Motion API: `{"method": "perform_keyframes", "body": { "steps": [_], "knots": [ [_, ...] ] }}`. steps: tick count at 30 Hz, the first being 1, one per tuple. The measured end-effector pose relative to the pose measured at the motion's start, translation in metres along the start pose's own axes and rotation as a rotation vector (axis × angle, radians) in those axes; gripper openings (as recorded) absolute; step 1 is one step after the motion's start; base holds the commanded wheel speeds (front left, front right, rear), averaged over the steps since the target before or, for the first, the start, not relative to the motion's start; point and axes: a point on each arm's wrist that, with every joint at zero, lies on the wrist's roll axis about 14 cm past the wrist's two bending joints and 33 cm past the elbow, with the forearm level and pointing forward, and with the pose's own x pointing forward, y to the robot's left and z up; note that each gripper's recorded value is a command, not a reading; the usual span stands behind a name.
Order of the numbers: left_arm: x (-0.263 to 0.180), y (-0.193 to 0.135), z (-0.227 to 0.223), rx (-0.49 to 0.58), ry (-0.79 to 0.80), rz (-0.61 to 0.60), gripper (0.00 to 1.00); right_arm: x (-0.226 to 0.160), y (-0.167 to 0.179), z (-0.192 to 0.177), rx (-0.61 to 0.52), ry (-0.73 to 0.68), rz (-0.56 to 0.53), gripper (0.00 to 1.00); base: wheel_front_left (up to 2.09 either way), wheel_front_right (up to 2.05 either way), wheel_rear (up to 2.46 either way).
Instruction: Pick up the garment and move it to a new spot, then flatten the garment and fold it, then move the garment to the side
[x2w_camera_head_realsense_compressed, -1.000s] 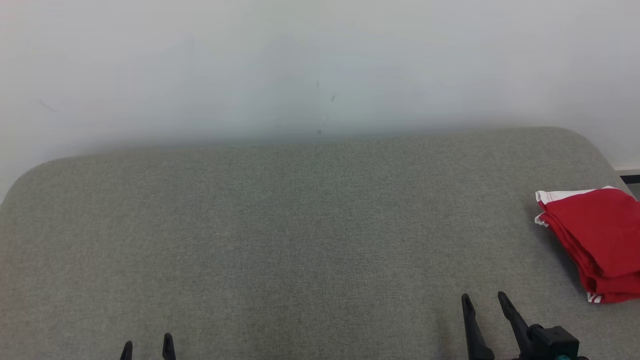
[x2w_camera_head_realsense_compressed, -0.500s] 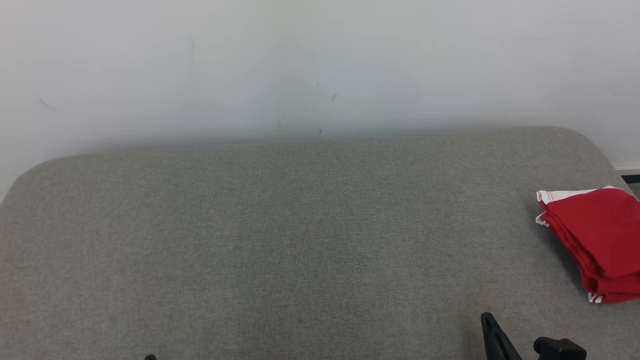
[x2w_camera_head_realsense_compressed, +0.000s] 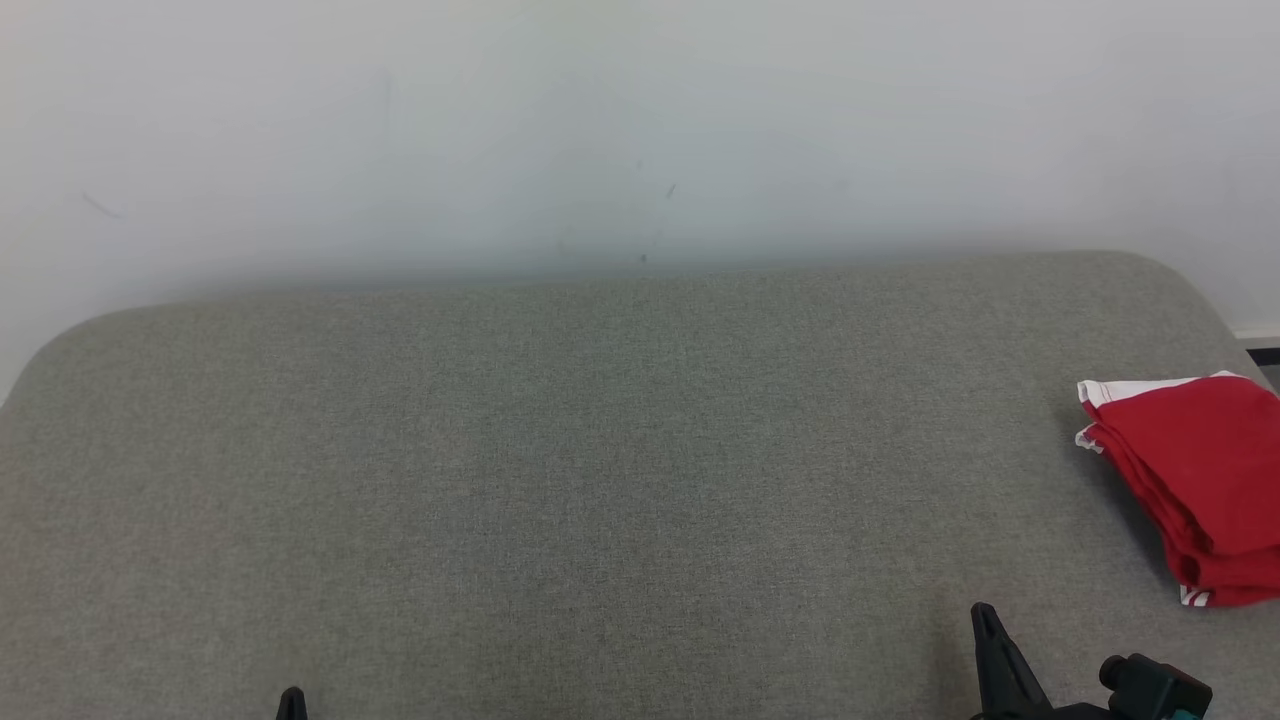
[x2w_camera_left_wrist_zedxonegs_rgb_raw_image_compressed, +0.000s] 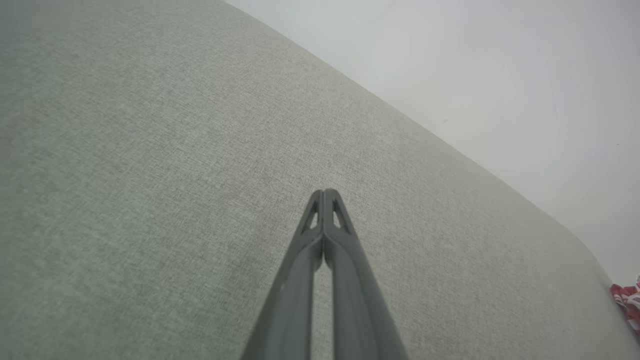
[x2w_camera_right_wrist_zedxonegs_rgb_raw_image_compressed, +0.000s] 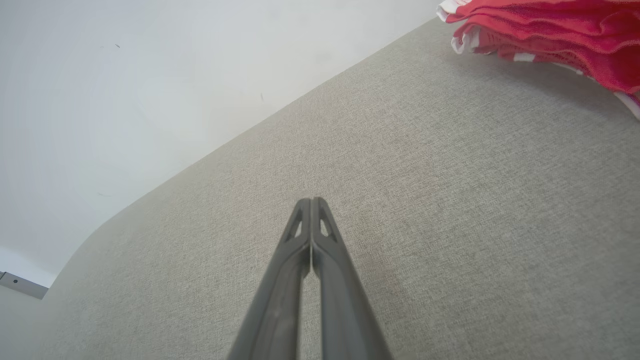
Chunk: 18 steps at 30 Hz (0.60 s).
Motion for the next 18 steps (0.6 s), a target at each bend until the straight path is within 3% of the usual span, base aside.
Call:
{"method": "perform_keyframes", "body": {
  "steps": [18],
  "knots": [
    [0.011,-0.005,0.010,-0.239,-0.001,-0.004,0.00,0.009,0.003,0.009,0.256,-0.014,0.000,0.00,0.00,0.00,0.00]
  ]
}}
